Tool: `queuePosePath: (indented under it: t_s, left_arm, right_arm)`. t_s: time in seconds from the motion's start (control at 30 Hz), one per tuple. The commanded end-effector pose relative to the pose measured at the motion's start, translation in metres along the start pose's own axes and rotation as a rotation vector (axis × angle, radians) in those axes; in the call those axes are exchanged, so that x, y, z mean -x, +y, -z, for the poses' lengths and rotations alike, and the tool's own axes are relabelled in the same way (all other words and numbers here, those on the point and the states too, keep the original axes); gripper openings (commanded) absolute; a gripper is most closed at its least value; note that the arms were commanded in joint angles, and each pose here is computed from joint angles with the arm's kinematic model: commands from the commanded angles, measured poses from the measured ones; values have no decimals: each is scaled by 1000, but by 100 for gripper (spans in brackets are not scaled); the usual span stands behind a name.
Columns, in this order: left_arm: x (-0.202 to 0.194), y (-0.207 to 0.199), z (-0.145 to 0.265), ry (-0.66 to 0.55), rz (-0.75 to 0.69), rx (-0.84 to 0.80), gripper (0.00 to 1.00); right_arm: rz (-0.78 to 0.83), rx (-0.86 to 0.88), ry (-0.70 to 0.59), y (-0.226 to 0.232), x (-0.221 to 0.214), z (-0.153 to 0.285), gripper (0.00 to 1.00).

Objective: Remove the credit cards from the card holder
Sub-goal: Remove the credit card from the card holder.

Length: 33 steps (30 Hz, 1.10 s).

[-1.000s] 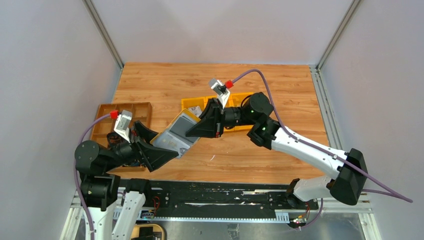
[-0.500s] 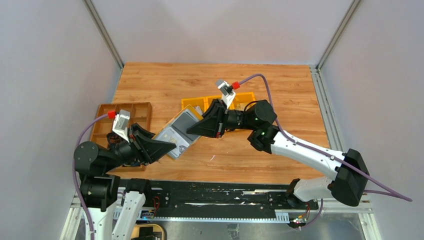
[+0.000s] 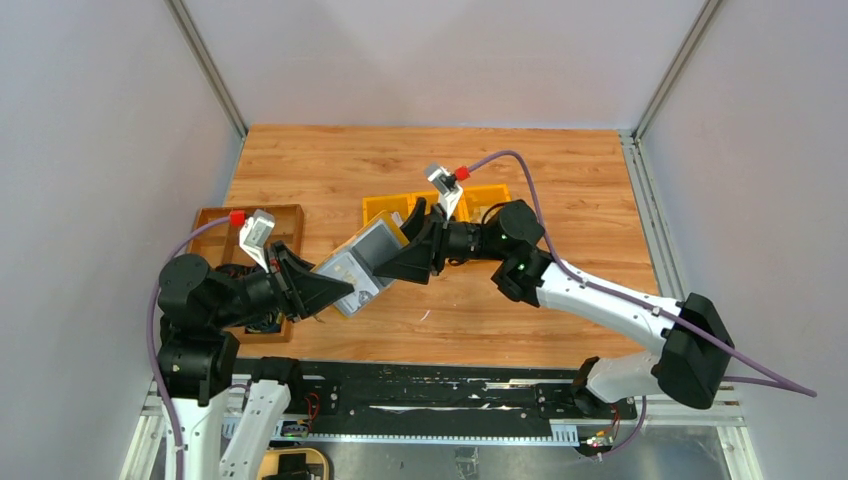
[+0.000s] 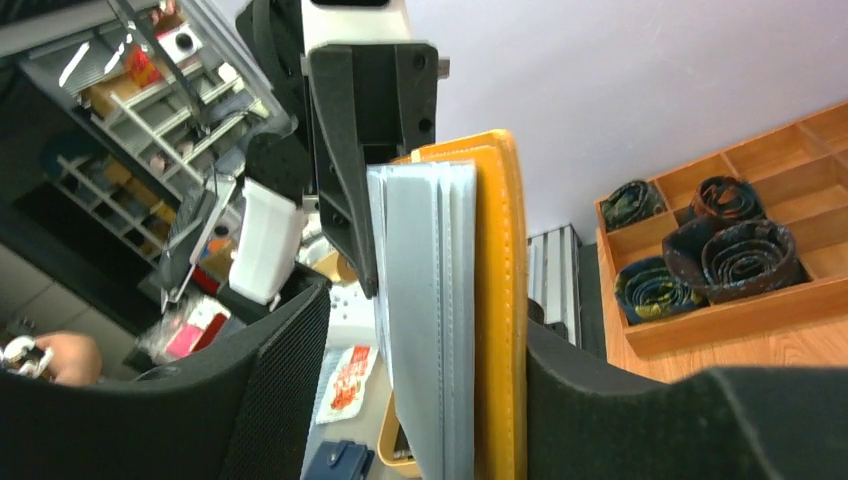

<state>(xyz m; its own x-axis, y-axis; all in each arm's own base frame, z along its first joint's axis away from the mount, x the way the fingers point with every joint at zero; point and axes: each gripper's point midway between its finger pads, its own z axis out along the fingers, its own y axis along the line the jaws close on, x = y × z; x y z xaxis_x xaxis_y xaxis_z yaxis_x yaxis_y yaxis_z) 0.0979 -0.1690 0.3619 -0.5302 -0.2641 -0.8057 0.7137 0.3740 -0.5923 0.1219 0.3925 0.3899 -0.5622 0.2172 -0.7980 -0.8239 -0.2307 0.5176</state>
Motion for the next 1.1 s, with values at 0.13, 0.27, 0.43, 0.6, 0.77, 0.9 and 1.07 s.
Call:
queuePosePath:
  t_s: [0.13,0.27,0.43,0.6,0.77,0.9,1.07]
  left_arm:
    - [-13,1,7,162,-46,24,18]
    - [-12,4,8,170,-76,47,18]
    - [-19,20,7,190,-60,93,46]
    - [-27,18,6,203,-18,57,75]
    - [-17,6,5,126,-50,17,75]
    - [-5,-3,4,37,-63,4,67]
    - [0,2,5,10,-91,48,56]
  right_arm:
    - [46,109,209,15,-13,-5,43]
    - [34,130,235,19,-15,-4,16]
    - [47,125,202,22,-9,-4,0]
    - [29,125,133,23,-2,-5,0]
    - [35,107,84,23,4,-4,0]
    - [28,105,69,25,4,-4,0]
    - [29,125,77,33,-3,-6,0]
